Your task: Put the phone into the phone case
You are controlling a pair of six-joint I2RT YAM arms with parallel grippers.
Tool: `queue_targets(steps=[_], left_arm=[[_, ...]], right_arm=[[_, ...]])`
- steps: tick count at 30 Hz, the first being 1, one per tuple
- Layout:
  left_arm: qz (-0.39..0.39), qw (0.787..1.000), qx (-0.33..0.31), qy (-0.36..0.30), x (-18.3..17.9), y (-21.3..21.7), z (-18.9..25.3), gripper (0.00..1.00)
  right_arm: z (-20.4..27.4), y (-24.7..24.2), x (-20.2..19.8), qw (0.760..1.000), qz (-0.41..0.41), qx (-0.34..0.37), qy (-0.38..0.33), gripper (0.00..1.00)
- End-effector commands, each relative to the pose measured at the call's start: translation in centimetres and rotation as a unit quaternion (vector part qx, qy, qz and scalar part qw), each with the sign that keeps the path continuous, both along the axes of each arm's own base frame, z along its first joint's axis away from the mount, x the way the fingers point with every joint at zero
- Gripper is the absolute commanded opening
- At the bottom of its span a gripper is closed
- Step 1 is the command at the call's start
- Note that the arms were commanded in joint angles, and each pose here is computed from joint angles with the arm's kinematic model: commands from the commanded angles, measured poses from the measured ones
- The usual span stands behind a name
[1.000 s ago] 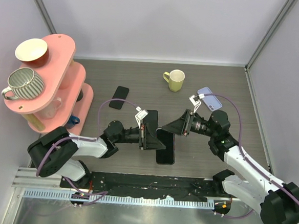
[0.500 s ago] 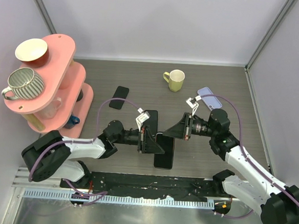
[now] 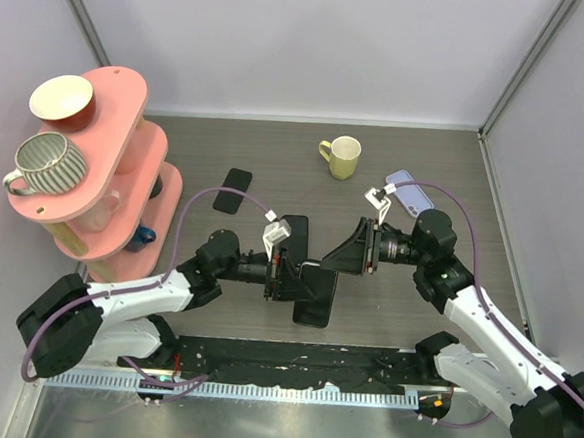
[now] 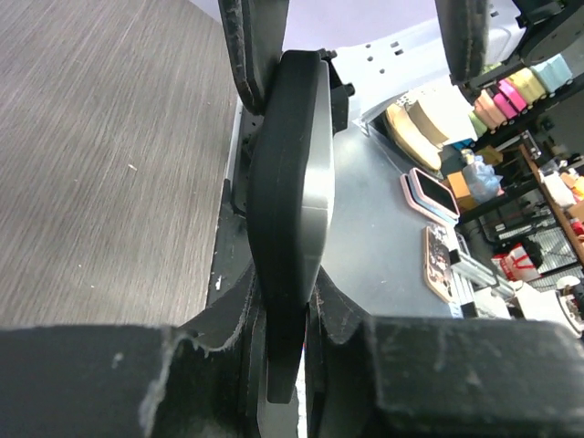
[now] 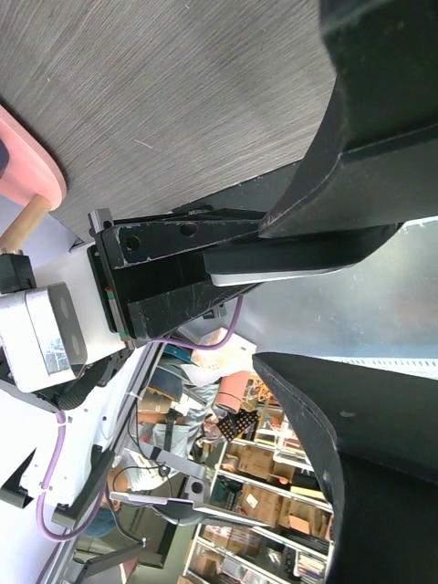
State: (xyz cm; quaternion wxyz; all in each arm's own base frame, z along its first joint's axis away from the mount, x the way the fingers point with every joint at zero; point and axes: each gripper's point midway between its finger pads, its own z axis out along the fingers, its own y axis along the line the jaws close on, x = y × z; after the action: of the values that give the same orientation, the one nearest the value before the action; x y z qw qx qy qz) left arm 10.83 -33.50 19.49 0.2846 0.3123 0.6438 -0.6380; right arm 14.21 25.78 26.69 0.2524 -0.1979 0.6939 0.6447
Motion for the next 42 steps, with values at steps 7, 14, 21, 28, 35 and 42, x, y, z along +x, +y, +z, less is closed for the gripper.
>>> queue_targets(steps=[7, 14, 21, 28, 35, 42], left_arm=[[0.040, 0.998, 0.002, -0.041, 1.6, 0.2, 1.7, 0.00], [0.082, 0.996, -0.004, -0.045, 2.8, 0.4, 2.2, 0.00], [0.122, 0.990, -0.032, -0.055, 3.5, 1.2, 3.3, 0.00], [0.116, 0.991, -0.037, -0.053, 3.3, 1.1, 3.5, 0.00], [0.110, 0.992, -0.044, -0.052, 2.9, 1.2, 4.0, 0.05], [0.141, 0.987, -0.046, -0.060, 3.3, 2.2, 5.1, 0.49]], right_arm=[[0.4, -0.6, -1.4, 0.999, 0.015, -0.001, -0.037, 0.43], [-0.5, -0.6, -1.4, 0.999, 0.009, -0.002, -0.032, 0.61], [-2.0, -0.1, -1.6, 1.000, 0.011, -0.007, -0.021, 0.60], [-1.2, 0.5, -1.4, 0.999, 0.005, 0.022, -0.034, 0.36], [0.6, 0.4, -1.7, 0.996, -0.003, 0.069, -0.064, 0.08], [0.4, 0.1, -2.1, 0.996, 0.002, 0.057, -0.072, 0.01]])
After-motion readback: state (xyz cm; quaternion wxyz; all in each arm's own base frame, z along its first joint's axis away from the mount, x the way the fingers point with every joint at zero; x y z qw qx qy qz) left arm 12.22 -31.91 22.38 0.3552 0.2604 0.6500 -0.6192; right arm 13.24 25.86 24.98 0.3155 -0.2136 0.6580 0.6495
